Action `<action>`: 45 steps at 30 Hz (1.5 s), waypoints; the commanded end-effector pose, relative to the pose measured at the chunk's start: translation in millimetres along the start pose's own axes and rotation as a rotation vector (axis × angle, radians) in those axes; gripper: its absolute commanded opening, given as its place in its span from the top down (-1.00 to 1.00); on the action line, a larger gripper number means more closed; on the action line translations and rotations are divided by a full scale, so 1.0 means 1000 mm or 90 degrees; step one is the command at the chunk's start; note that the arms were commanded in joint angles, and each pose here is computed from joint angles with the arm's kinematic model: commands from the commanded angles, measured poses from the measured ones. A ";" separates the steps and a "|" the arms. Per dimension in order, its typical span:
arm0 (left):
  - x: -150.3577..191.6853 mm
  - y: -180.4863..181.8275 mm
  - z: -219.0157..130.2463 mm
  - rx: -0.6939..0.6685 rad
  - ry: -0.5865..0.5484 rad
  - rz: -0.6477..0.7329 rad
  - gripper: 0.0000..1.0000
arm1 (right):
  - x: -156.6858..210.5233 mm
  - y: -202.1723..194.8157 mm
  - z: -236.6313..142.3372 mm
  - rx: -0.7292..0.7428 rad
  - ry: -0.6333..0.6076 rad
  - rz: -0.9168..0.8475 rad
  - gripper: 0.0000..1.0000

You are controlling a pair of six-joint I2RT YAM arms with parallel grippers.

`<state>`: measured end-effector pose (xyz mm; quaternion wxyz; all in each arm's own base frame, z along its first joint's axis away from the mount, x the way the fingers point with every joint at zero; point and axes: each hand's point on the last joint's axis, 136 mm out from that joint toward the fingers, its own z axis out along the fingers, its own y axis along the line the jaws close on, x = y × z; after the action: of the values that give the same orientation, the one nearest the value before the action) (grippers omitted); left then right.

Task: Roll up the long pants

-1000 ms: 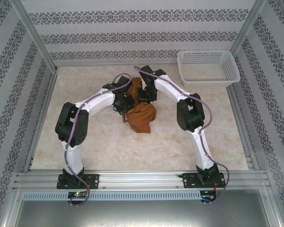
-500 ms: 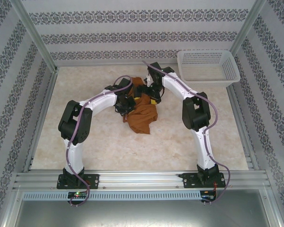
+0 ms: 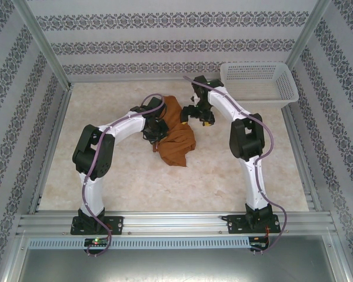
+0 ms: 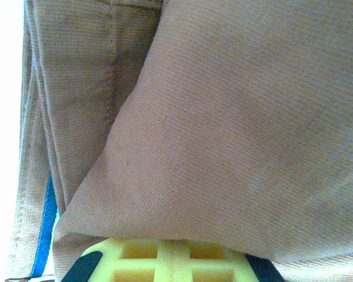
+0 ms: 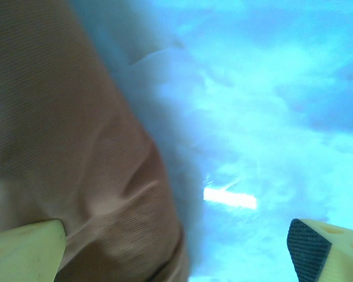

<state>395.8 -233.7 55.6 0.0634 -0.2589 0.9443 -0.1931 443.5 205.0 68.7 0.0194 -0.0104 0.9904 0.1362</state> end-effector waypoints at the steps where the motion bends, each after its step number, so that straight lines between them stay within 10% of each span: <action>1: 0.008 0.015 0.008 -0.040 -0.001 0.002 1.00 | -0.006 0.009 0.014 -0.012 0.004 -0.012 -0.95; 32: -0.015 -0.006 -0.051 -0.048 -0.084 0.046 1.00 | -0.004 0.117 -0.020 -0.226 -0.032 -0.029 -0.93; 33: -0.018 -0.008 -0.061 -0.053 -0.096 0.051 0.94 | -0.003 0.118 -0.018 -0.225 -0.030 -0.029 -0.93; 39: -0.031 -0.001 -0.123 -0.111 -0.177 0.075 -0.99 | 0.004 0.124 -0.002 -0.223 -0.009 -0.036 -0.92; 45: -0.042 0.032 -0.186 -0.184 -0.300 0.049 -1.00 | 0.013 0.135 0.006 -0.223 0.001 -0.055 -0.92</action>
<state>391.7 -161.1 184.9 0.2067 -0.2557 0.9426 -0.0588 447.4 315.4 93.9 0.0428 -0.0294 0.9572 0.2849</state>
